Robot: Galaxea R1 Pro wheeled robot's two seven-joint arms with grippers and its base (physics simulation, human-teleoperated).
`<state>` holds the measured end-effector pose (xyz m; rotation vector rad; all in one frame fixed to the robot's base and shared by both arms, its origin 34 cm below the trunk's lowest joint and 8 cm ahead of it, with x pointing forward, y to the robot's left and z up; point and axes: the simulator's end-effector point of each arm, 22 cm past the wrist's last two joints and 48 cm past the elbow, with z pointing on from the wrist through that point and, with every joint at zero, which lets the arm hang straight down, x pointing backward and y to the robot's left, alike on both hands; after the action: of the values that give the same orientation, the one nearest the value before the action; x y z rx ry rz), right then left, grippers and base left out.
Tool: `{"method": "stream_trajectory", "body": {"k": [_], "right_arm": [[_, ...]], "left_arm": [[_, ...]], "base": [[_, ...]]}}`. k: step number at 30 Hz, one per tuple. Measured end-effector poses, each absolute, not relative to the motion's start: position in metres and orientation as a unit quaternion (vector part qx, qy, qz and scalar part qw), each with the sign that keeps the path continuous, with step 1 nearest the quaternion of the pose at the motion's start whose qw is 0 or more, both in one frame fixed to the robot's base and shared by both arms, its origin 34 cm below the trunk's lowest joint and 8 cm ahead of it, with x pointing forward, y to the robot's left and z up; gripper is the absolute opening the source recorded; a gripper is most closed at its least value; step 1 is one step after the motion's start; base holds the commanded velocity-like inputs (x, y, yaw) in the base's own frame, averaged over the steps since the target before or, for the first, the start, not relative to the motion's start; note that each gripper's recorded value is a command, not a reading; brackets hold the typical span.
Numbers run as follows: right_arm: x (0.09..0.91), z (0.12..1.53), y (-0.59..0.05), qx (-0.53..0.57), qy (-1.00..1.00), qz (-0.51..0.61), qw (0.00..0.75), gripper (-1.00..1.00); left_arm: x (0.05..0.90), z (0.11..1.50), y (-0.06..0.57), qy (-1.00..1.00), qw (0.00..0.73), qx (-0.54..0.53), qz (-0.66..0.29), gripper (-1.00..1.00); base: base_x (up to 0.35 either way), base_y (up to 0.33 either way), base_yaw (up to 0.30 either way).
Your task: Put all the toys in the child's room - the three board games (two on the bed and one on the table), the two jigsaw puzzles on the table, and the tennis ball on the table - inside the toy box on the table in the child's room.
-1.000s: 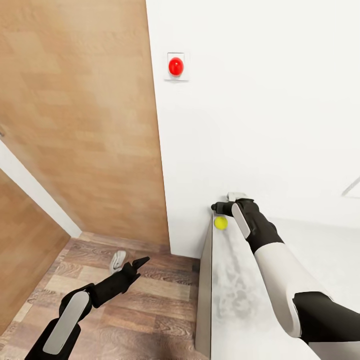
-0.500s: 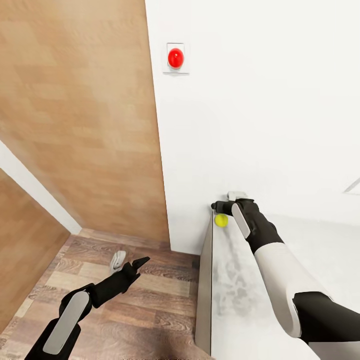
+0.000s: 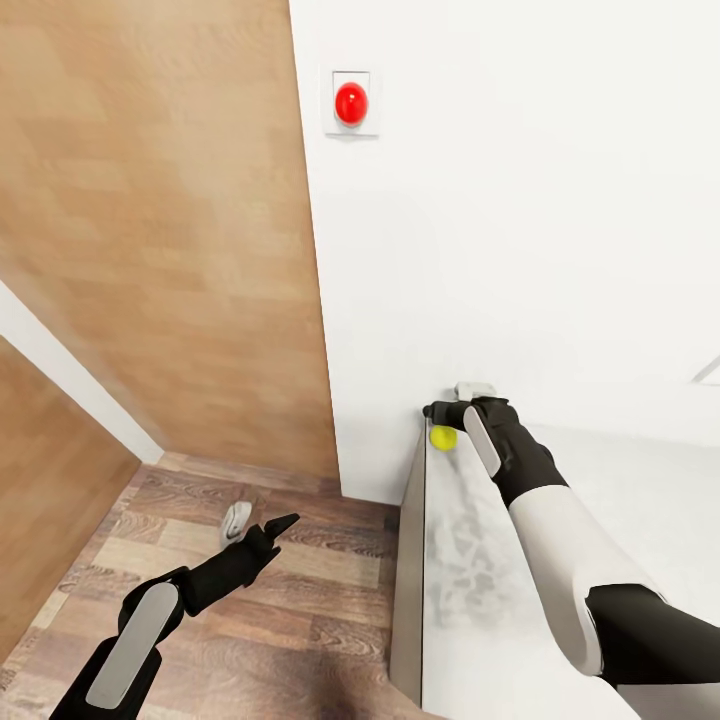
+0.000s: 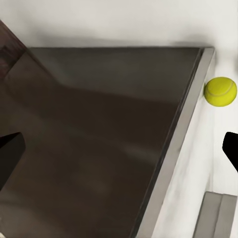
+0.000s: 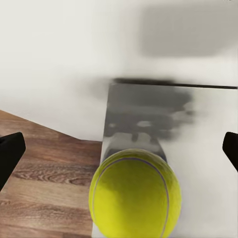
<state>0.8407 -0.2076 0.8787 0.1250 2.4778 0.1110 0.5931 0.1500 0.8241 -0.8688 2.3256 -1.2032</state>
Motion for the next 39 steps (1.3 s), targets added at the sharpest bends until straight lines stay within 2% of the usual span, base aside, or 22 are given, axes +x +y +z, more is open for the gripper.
{"method": "stream_trajectory", "body": {"k": [39], "right_arm": [[0.834,0.842,-0.207,0.049,0.952,0.041,0.300,1.00]], "left_arm": [[0.583,0.800,0.150,0.832,0.169,-0.320,-0.420,1.00]], "base": [[0.000,0.000,0.000]]}}
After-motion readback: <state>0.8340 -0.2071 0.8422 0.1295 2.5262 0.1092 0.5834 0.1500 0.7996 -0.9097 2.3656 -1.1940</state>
